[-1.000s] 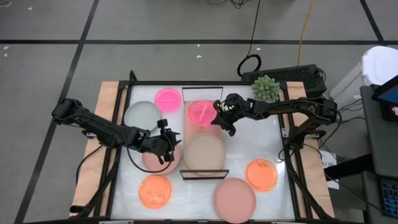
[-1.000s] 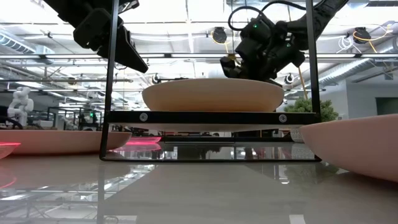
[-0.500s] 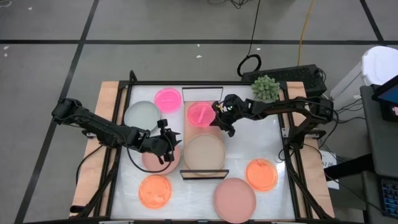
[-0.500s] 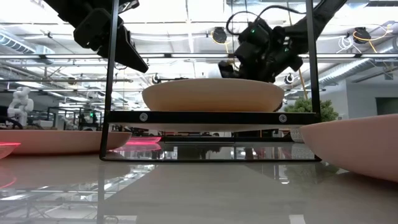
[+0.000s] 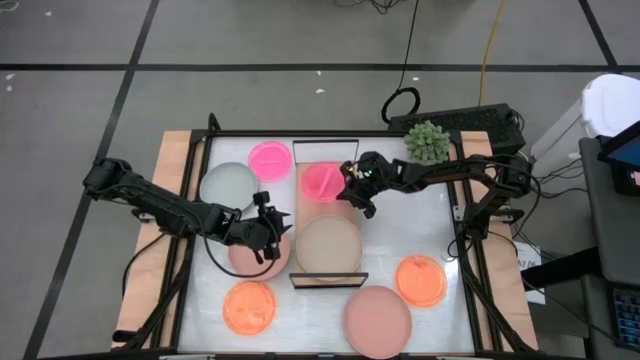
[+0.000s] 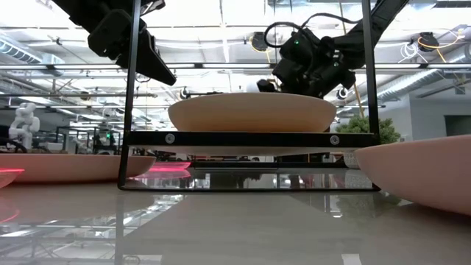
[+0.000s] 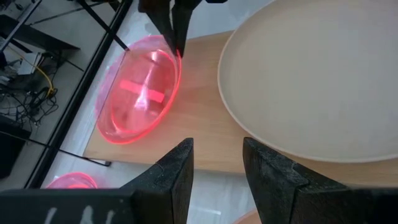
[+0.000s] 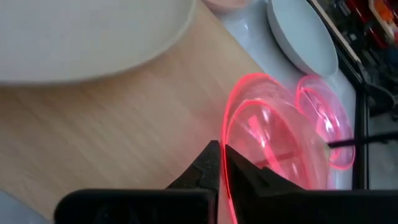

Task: Place and stack plates onto a shelf
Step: Put the right pink plate on the shelf, then stack the left pink plate on top of the brown plate on the shelf

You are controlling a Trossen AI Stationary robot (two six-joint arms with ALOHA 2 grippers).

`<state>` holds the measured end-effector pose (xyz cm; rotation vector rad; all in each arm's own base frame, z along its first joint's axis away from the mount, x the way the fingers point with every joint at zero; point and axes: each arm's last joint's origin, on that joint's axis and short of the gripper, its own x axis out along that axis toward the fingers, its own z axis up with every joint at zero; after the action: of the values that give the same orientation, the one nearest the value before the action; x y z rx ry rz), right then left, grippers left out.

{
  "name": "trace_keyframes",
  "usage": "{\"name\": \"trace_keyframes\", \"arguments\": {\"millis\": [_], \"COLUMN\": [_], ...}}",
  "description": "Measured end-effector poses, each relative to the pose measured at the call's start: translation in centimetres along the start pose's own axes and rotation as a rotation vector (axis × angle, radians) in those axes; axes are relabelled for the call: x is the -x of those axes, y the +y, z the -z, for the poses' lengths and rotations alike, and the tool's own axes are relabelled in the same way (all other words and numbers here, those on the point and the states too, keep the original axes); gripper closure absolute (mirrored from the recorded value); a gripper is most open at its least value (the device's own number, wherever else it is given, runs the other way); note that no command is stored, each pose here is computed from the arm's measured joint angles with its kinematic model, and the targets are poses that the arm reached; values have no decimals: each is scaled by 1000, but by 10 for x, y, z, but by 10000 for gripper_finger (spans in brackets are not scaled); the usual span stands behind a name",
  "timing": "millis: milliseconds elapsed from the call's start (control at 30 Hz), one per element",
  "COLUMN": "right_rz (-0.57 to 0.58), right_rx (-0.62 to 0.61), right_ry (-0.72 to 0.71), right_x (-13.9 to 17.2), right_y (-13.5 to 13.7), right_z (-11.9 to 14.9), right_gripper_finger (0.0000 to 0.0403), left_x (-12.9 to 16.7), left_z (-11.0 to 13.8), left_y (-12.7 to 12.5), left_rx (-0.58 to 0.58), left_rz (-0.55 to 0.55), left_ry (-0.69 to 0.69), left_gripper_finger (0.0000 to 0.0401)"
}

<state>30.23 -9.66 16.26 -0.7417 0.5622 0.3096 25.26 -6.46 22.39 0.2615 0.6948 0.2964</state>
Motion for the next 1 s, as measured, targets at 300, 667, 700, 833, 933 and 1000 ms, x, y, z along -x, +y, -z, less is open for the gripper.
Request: {"name": "trace_keyframes", "arguments": {"millis": [300,667,700,833,933,1000], "right_rz": [-9,53,64,120,158,151], "right_rx": [-20,-41,-53,-126,-221,-272], "right_ry": [6,17,28,76,115,144], "right_x": [0,13,16,25,30,34], "right_y": [1,-3,-3,-3,-2,3], "right_z": [0,-14,-17,-25,-29,-34], "right_gripper_finger": [326,301,301,301,303,308], "left_x": [0,0,0,0,0,0], "left_z": [0,0,0,0,0,1], "left_y": [0,0,0,0,0,0], "left_rx": [-1,1,0,8,18,25], "left_rz": [0,0,0,0,0,0], "left_ry": [0,2,4,2,3,5], "left_gripper_finger": [256,256,256,256,256,256]}}
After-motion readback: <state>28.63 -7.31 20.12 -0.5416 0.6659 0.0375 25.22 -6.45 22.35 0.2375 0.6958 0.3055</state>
